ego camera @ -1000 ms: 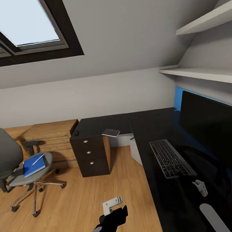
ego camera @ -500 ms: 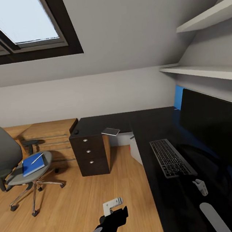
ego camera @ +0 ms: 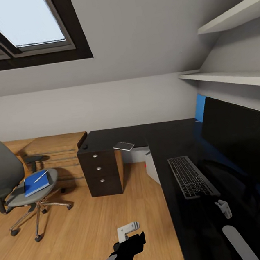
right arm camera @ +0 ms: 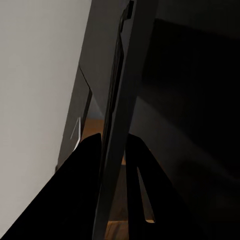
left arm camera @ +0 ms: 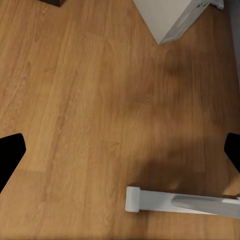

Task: In the bedroom, organize the workspace by keeping the computer under the desk, ensuring the monitor is on the desk, placing the keyboard on the desk next to the monitor, placing the mouse on the desk next to the keyboard, moving the folder from the swivel chair onto the desk next to the mouse, stacking the notebook on top of the folder with the pen on top of the notebook, and positioning the swivel chair next to the desk.

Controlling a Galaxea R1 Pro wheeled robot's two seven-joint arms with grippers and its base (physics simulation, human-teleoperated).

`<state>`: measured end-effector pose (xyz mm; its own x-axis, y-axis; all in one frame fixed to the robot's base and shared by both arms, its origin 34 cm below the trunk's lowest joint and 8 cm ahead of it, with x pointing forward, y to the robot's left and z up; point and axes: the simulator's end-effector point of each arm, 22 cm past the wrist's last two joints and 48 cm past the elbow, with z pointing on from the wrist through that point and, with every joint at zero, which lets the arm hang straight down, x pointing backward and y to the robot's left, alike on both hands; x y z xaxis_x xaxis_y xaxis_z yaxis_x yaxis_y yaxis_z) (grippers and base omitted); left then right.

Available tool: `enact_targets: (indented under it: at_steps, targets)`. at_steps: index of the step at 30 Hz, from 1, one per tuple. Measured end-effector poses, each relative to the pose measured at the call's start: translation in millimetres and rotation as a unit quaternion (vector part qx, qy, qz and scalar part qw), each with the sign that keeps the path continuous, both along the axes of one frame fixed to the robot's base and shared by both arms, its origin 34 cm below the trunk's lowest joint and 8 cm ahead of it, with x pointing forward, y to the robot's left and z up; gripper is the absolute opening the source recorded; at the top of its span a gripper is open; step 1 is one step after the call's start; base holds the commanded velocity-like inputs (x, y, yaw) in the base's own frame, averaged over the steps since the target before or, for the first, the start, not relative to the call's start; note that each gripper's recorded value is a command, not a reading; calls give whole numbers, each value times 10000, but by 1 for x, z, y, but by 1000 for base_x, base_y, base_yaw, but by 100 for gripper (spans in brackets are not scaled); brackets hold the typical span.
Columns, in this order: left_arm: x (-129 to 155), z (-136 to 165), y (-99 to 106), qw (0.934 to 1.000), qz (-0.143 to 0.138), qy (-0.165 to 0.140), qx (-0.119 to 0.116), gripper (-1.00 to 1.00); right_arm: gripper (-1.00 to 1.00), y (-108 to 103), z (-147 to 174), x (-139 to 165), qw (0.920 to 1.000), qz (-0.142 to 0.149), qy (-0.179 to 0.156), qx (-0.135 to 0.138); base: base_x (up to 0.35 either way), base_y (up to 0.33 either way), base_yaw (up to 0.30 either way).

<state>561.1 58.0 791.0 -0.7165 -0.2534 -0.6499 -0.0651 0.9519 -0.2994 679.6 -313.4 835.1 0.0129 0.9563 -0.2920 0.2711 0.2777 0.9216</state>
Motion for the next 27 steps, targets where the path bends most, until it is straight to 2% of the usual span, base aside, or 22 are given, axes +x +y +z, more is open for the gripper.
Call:
enact_targets:
  at_steps: [5,12,20,27]
  targets:
    - [2,1,3,10000,24,-33,21,100,-100,0,0,1,10000,-4,-1,5,0,0,0]
    - [10,9,7,9991,274,-292,-123,100,-100,1,-1,4,10000,19,-21,15,-18,-78,0]
    - [12,11,9,9988,321,-334,-130,100,-100,1,-1,5,10000,20,-23,14,-37,-72,0]
    - [12,11,9,9988,326,-336,-128,100,-100,-2,1,5,10000,-23,10,4,-161,-3,0]
